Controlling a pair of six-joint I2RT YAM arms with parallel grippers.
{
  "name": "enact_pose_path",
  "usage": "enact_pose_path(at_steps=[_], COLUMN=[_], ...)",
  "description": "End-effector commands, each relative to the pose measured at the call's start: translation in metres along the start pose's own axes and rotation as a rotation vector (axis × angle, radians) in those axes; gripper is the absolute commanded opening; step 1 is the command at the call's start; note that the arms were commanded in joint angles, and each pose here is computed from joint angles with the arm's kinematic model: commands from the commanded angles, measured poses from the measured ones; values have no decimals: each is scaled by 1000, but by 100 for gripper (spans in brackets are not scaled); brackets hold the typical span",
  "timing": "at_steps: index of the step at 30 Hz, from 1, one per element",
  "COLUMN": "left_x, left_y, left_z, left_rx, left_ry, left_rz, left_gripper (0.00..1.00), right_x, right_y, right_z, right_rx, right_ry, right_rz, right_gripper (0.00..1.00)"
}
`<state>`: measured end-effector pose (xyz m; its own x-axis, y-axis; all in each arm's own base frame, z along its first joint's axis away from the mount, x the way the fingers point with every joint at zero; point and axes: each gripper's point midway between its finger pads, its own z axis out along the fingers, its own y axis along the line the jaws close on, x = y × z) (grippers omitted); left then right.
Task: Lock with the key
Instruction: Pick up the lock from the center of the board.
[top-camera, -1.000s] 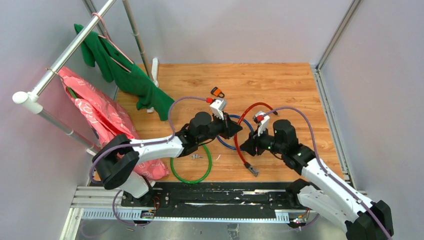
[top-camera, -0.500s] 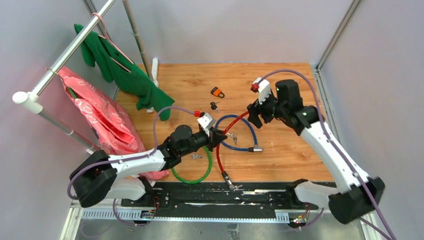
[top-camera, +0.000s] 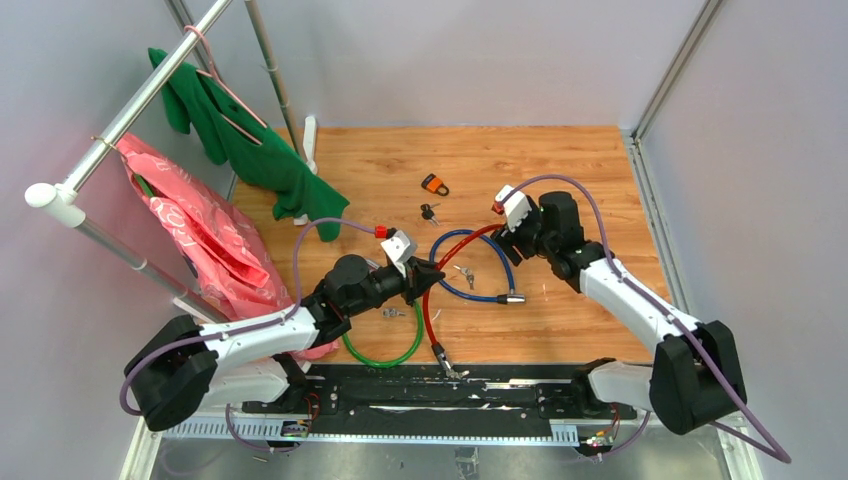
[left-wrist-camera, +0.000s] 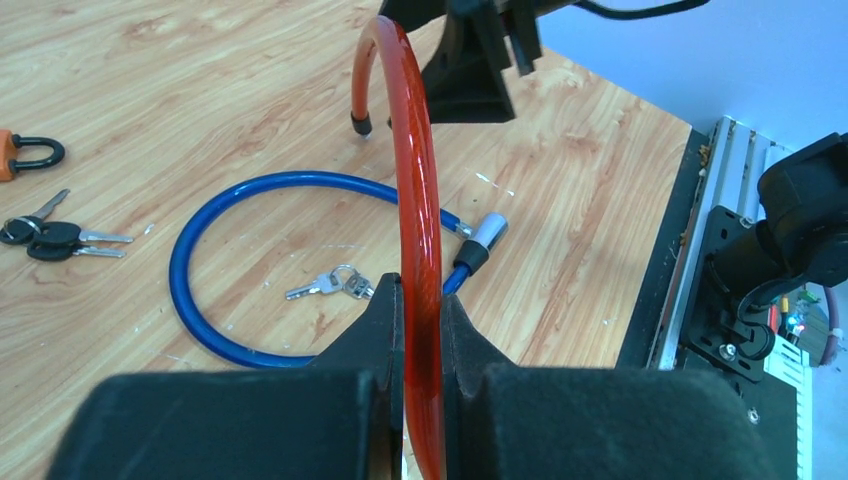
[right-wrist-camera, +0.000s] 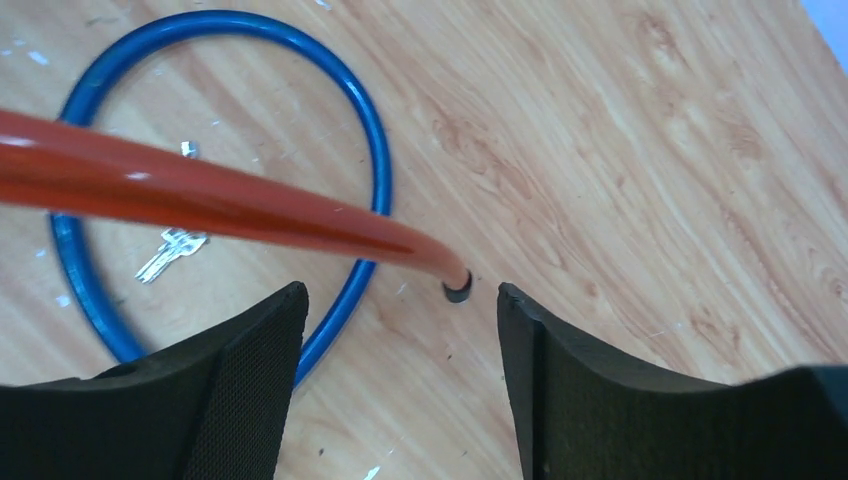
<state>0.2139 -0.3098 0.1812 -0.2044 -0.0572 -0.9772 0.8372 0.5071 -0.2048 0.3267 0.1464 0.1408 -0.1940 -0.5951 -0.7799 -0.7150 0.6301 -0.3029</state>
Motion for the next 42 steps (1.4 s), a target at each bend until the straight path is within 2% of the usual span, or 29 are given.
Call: enact_pose_path(at_steps=[1,4,7,8,12,13,17,22,28,33,37,38,40,42], left_x=[-23,-23,-23,-23,-25,-28,-43,-74,-103,-111,-87,-79,-63,-52], left_y=[-1,-1,-2,-3,-3,-3,-9,-27,-29,-22,-12,-8,-8,-18], left_z=[-1,-1,-2,-2,-4,-5,-5,-1,11,27,31,31,29,24], left_rx=[9,13,18,20,21,18,40,125,131,101,66,52,67,140], left_ry=[-86,-86,-89,-89,-95,-102,-140,-206,-270,-279,-199,-167,-113,-86], left_rz=[24,22,20,19,19,18,21,22,28,61,119,125,157,209], left_gripper=[0,0,0,0,0,0,0,0,0,0,0,2,15,36], right_x=[5,10,8,7,11,7,-23,-84,-124,-141,-158,-161,-168,-176], right_y=[-26,-29,-30,-31,-39,-40,-33,-4,48,51,35,32,29,26], right_z=[15,23,31,32,33,31,5,-48,-109,-145,-168,-172,-177,-179], right_rx=[119,137,135,138,170,167,105,-67,-289,-254,-154,-145,-134,-136], right_ry=[-42,-50,-76,-80,-35,-29,-74,-241,-440,-521,-572,-582,-595,-606], right_rz=[-10,14,32,35,74,80,128,143,127,137,142,133,121,108], right_gripper=[70,57,56,51,3,0,0,0,0,0,0,0,0,0])
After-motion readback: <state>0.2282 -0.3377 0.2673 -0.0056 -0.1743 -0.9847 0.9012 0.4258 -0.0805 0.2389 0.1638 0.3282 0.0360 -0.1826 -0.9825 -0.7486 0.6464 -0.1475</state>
